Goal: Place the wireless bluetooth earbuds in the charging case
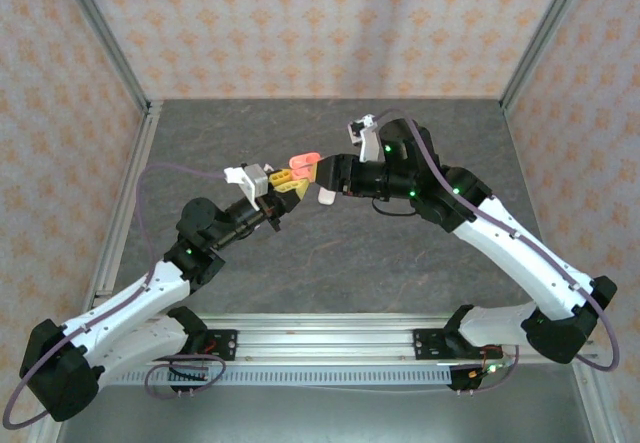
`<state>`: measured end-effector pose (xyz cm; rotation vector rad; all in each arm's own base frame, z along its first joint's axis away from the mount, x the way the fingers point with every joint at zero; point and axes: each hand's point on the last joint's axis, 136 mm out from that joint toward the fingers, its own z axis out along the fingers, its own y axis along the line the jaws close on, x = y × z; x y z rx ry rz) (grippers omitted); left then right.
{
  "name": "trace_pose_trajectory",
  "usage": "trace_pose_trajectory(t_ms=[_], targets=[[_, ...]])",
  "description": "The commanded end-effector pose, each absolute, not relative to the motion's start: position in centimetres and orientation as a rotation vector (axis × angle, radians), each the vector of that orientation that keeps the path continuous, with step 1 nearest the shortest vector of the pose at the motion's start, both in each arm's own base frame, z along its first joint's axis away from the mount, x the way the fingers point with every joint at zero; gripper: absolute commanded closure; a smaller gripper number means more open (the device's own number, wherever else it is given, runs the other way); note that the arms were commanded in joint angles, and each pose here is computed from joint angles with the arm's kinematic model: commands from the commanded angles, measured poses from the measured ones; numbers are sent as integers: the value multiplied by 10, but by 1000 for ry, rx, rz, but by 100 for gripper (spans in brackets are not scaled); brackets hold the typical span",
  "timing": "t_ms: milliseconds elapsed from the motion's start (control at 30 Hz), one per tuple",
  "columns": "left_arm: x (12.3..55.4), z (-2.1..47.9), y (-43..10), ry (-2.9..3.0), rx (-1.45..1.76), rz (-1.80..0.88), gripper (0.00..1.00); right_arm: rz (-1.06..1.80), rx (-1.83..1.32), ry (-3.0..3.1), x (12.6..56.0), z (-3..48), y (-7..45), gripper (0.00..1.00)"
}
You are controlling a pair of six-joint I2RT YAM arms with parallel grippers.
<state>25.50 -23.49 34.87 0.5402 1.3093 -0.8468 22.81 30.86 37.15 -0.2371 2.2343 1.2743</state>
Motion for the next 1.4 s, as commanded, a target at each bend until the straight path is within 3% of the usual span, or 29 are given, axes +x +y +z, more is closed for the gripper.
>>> trace_pose_trajectory(t_ms=[0, 533, 967, 1367], targets=[[254, 363, -235, 1269, 531, -852, 100, 1244, -259, 2217, 225, 384, 305, 58], [252, 363, -235, 1267, 540, -857, 100, 1026, -269, 2238, 232, 392, 274, 57], [245, 370, -239, 1246, 574, -892, 100, 1060, -360, 2271, 253, 382, 291, 51], [247, 367, -240, 1261, 573, -885, 100, 1101, -355, 2285, 243, 380, 290, 55]])
